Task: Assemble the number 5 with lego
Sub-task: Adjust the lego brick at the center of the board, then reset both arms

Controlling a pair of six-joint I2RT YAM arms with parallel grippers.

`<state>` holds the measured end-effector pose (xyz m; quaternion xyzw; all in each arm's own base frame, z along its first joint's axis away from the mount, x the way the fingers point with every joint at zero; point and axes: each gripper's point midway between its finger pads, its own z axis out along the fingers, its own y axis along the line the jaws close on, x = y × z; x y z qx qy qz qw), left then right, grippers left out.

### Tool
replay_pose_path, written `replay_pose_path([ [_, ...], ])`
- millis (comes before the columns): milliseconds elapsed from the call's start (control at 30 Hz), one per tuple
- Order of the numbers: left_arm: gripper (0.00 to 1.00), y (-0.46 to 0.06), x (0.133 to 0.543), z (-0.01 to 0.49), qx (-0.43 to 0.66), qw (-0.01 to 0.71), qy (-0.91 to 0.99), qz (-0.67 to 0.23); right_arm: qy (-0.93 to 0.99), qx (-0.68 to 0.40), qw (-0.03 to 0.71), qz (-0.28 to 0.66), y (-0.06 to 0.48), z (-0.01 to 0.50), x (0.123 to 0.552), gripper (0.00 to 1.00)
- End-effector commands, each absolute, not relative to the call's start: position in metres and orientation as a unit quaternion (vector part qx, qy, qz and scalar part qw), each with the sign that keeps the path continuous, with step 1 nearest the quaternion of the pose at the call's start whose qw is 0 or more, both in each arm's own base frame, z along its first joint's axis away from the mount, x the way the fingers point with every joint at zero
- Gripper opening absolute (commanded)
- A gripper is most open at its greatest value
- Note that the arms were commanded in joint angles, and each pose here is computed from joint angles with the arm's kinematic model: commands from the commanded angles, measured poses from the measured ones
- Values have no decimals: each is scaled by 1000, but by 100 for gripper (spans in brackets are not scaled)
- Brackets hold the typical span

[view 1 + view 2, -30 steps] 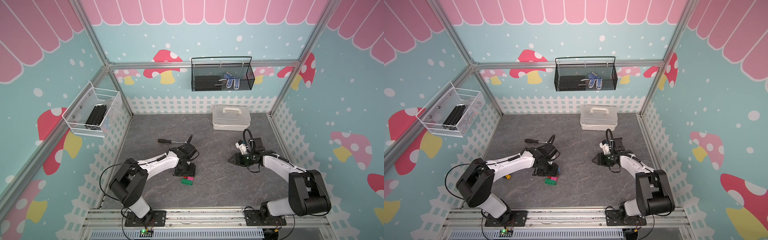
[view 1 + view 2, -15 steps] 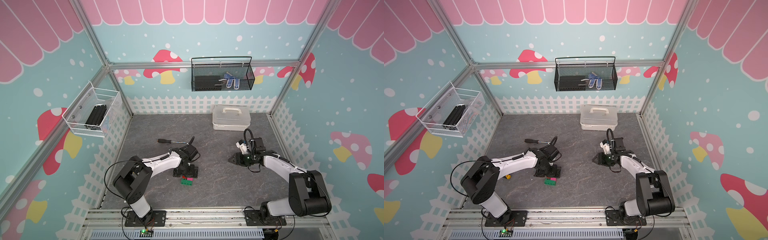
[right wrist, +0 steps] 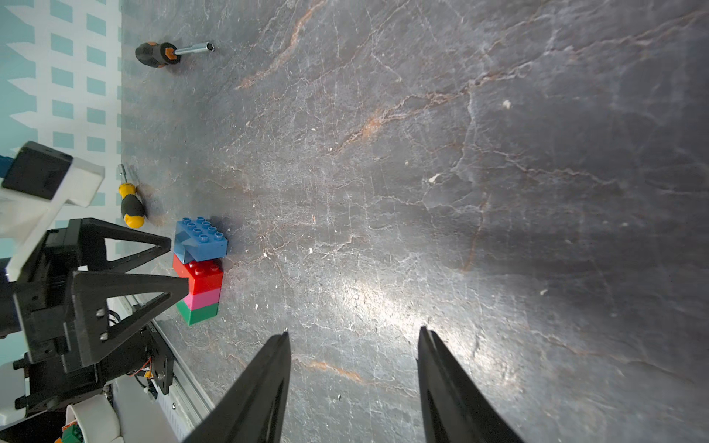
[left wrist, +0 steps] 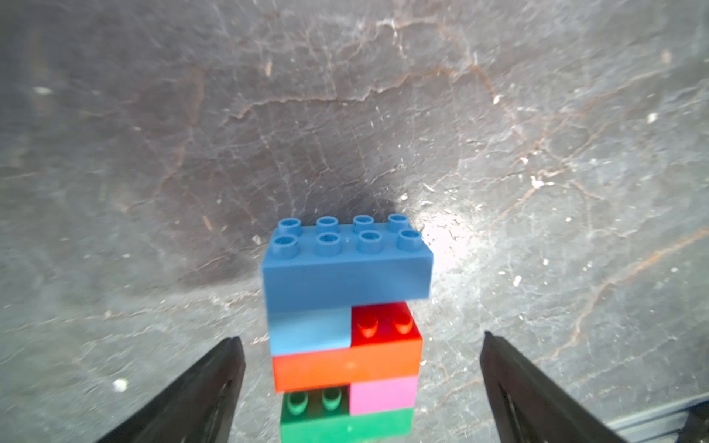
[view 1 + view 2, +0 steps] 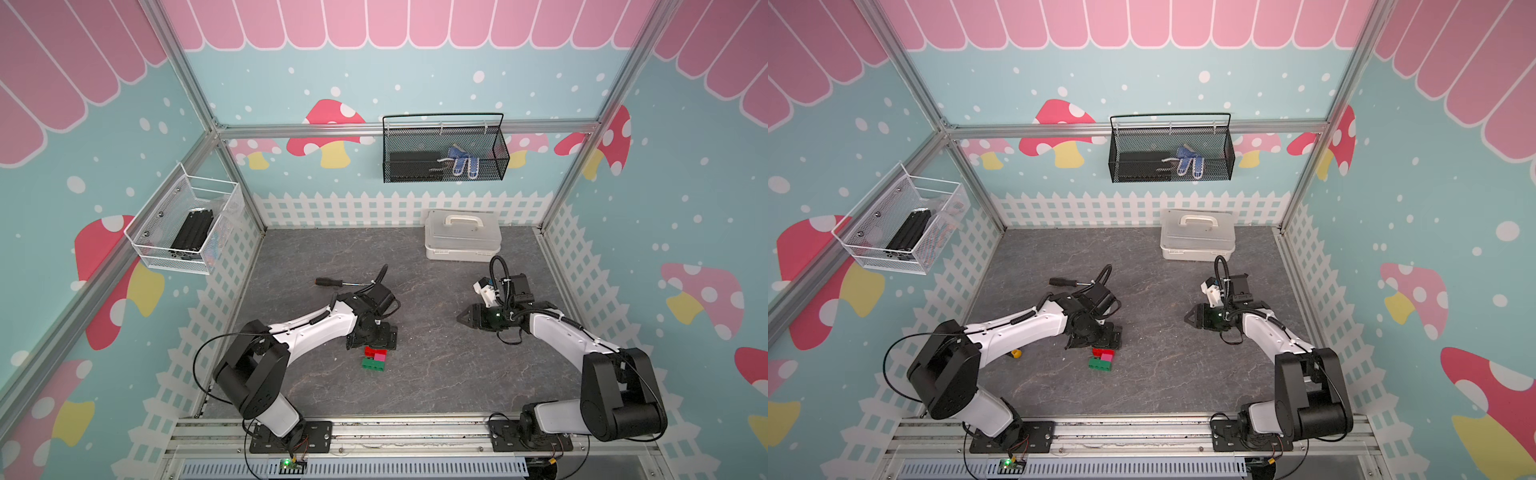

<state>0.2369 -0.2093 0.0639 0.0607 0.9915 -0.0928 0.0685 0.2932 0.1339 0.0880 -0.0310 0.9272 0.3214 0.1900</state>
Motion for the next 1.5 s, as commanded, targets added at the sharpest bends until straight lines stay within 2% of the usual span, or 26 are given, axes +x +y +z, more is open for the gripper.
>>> replay_pose_path([
  [0, 99, -199, 247, 93, 58, 111, 988, -91, 930, -34, 208, 301, 126, 96, 295, 60],
  [33, 99, -193, 249, 100, 55, 120, 987, -90, 931, -33, 211, 295, 125, 97, 295, 63],
  [67, 99, -186, 251, 106, 52, 129, 986, -87, 933, -30, 215, 288, 122, 99, 296, 71],
  [100, 99, -179, 255, 114, 48, 143, 985, -88, 935, -25, 222, 276, 118, 101, 298, 97],
  [133, 99, -169, 260, 123, 39, 162, 982, -86, 937, -19, 233, 262, 113, 104, 301, 99],
  [267, 99, -117, 294, 161, 6, 289, 956, -46, 934, 9, 298, 198, 89, 118, 319, 99],
  [400, 99, -57, 331, 180, -45, 405, 913, -1, 908, 27, 404, 109, 55, 134, 340, 99],
  [500, 99, -25, 355, 185, -80, 464, 882, 29, 876, 37, 481, 2, 18, 139, 345, 99],
  [600, 99, -6, 371, 185, -99, 535, 838, 51, 847, 57, 519, -105, -18, 147, 341, 99],
  [700, 99, 6, 373, 176, -114, 582, 802, 65, 809, 72, 560, -164, -38, 153, 339, 99],
  [800, 99, 14, 364, 163, -107, 607, 784, 79, 778, 67, 599, -180, -41, 145, 339, 99],
  [967, 99, 16, 347, 154, -91, 650, 751, 75, 763, 41, 621, -174, -33, 139, 358, 99],
  [1067, 99, 7, 356, 156, -49, 665, 743, 64, 771, 22, 614, -168, -27, 113, 365, 98],
  [1100, 99, 3, 360, 152, -35, 664, 745, 59, 758, 17, 629, -172, -27, 112, 364, 99],
  [1167, 99, 5, 372, 139, -39, 665, 745, 43, 782, 18, 602, -161, -25, 107, 366, 99],
  [1233, 99, 2, 384, 133, -27, 677, 734, 44, 776, 17, 609, -162, -27, 110, 378, 99],
  [1300, 99, 4, 390, 118, -31, 617, 786, 28, 797, 23, 584, -153, -30, 103, 378, 99],
  [1333, 99, 4, 392, 119, -26, 634, 772, 28, 789, 28, 593, -159, -32, 105, 379, 99],
  [1467, 99, 26, 389, 127, -85, 648, 754, 61, 787, 39, 593, -165, -36, 107, 379, 99],
])
